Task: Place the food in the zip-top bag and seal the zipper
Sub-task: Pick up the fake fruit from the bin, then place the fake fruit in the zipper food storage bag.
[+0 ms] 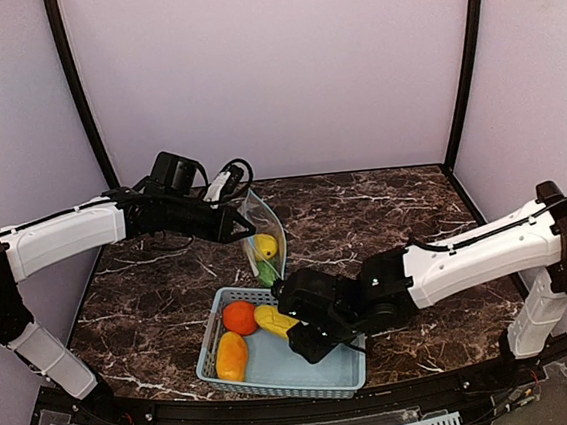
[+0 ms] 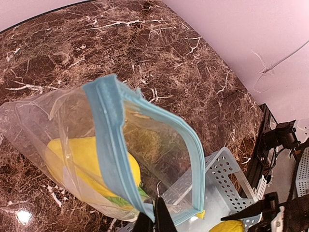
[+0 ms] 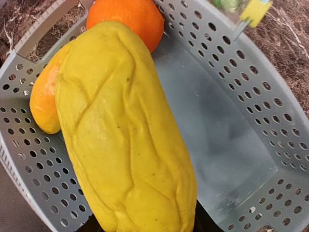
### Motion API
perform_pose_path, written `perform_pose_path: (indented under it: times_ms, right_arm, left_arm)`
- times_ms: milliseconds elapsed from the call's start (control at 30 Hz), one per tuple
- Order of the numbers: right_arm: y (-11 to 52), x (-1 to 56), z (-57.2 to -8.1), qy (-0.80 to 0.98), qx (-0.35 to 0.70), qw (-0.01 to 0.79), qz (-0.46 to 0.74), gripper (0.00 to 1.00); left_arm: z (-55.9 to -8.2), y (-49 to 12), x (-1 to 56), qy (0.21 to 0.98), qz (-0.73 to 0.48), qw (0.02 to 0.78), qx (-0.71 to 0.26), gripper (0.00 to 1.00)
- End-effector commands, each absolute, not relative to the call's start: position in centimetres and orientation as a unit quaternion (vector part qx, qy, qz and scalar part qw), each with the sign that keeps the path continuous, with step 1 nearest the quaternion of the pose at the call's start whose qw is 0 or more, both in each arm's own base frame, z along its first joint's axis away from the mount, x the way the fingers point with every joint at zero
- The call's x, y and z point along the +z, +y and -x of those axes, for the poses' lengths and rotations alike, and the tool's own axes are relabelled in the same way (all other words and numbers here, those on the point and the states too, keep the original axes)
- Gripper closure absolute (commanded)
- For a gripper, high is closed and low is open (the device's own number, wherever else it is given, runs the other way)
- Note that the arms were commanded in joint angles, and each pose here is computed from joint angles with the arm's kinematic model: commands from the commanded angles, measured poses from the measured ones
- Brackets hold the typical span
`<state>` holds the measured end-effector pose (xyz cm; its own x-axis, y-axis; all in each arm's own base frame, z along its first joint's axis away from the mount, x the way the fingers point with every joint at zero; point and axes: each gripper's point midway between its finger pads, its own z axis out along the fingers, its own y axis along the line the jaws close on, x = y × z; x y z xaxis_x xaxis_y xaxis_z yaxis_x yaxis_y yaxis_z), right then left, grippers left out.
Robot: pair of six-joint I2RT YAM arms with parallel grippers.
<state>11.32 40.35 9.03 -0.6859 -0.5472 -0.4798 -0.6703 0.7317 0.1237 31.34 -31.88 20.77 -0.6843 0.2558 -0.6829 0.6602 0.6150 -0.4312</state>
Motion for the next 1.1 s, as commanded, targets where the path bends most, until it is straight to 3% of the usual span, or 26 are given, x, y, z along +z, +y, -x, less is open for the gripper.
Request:
perform_pose_path:
  times_ms: [0,400,1067]
  right_arm:
    - [38.2,12.1,-12.3,0.911,0.136,0.237,0.308,0.62]
    - [36.9,17.2,-17.4,0.923,0.131,0.265,0.246,0.64]
    - [39.3,18.9,-24.1,0.931,0.168,0.257,0.196,0.62]
  left_arm:
    - [-31.1,-31.8,23.2,0.834,-0.276,0.316,-0.357,0.99]
    - [-30.7,-32.3,23.6,0.823,-0.288,0.313,-0.375,0.99]
    - [-29.3,-33.7,23.6,0.811,-0.308,0.297,-0.399,0.99]
